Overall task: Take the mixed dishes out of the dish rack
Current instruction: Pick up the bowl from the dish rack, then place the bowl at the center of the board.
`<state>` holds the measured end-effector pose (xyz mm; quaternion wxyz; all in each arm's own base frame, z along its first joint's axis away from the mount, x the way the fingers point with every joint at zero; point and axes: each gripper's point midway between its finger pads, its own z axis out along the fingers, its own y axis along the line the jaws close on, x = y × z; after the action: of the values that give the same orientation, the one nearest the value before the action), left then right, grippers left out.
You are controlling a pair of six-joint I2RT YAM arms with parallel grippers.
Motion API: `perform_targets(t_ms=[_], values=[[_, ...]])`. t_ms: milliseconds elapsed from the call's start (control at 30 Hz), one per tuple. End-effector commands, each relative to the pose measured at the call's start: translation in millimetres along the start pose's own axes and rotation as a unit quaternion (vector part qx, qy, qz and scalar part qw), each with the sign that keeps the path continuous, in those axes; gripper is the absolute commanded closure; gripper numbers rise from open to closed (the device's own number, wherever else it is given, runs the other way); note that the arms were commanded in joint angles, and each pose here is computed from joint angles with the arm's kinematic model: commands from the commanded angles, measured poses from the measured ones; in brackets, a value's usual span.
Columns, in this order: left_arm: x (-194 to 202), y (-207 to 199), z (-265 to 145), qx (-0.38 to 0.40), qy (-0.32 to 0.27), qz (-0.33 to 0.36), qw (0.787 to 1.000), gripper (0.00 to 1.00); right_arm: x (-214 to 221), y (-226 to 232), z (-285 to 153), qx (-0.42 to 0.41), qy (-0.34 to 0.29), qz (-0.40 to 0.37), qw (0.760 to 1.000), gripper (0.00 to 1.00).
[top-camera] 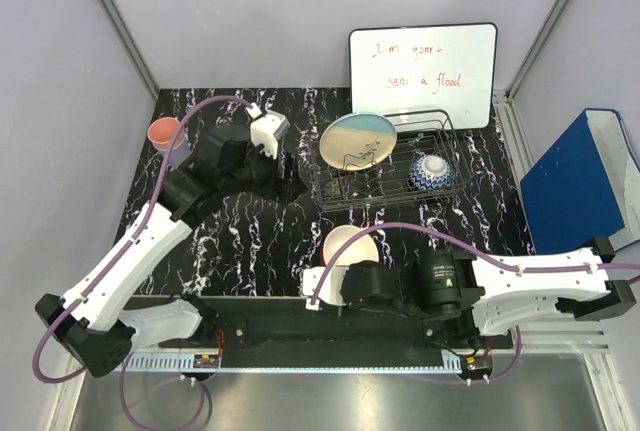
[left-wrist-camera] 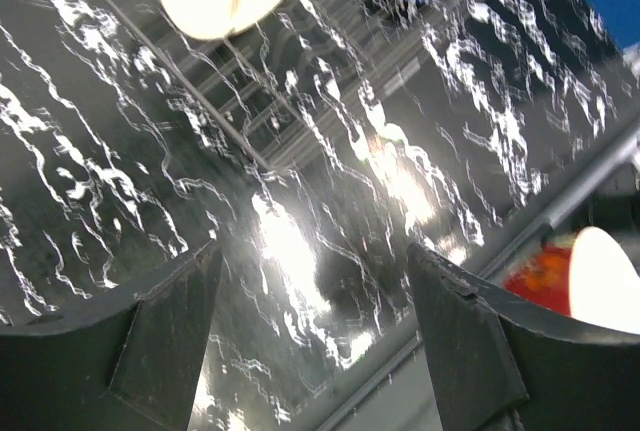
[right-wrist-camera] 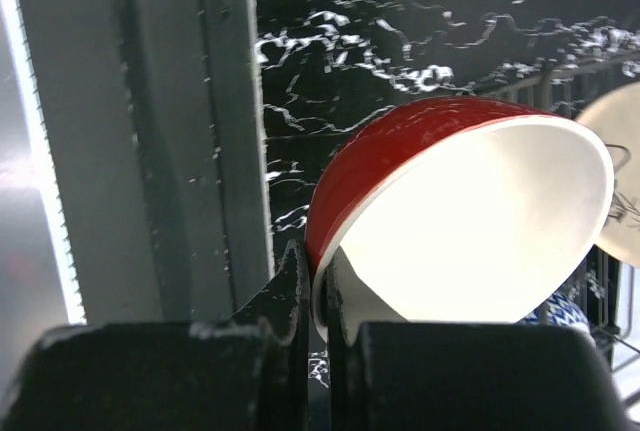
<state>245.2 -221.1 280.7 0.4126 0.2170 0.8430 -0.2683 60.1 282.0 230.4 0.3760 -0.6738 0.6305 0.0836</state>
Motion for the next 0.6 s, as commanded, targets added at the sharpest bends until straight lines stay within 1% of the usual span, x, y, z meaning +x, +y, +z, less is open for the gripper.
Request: perform_targets(t_ms=[0,33,67,133,233,467,567], values=[[2.7,-27.0,-22.2,0.039,0.018,0.028,0.999,0.22,-20.6,3.8,-9.3,-0.025,-0.061,-0.010,0.998,1.00],[1.5,-32.4,-24.9,0.045,0.021,0.026,0.998,0.22,-15.9,4.9,-5.7,-0.023,-0.053,-0.015,0.998,1.00],[8.6,-35.7,-24.2,0.047,0.039,0.017,0.998,0.23,-12.7,5.0,-3.4,-0.020,-0.046,-0.018,0.999,1.00],[18.0,-48.5,-23.7,0.059,0.056,0.023,0.996,0.25,-6.6,7.6,3.3,-0.019,-0.035,-0.025,0.999,1.00],[34.7,-63.0,-23.2,0.071,0.078,0.032,0.994,0.26,-7.1,9.3,8.5,-0.017,-0.038,-0.022,0.999,1.00],[54.4,-82.2,-23.4,0.095,0.102,0.038,0.989,0.27,-5.1,8.9,13.2,-0.010,-0.036,-0.027,0.999,1.00],[71.7,-92.8,-21.8,0.109,0.126,0.046,0.985,0.29,-4.7,6.4,13.7,-0.003,-0.036,-0.029,0.999,1.00]])
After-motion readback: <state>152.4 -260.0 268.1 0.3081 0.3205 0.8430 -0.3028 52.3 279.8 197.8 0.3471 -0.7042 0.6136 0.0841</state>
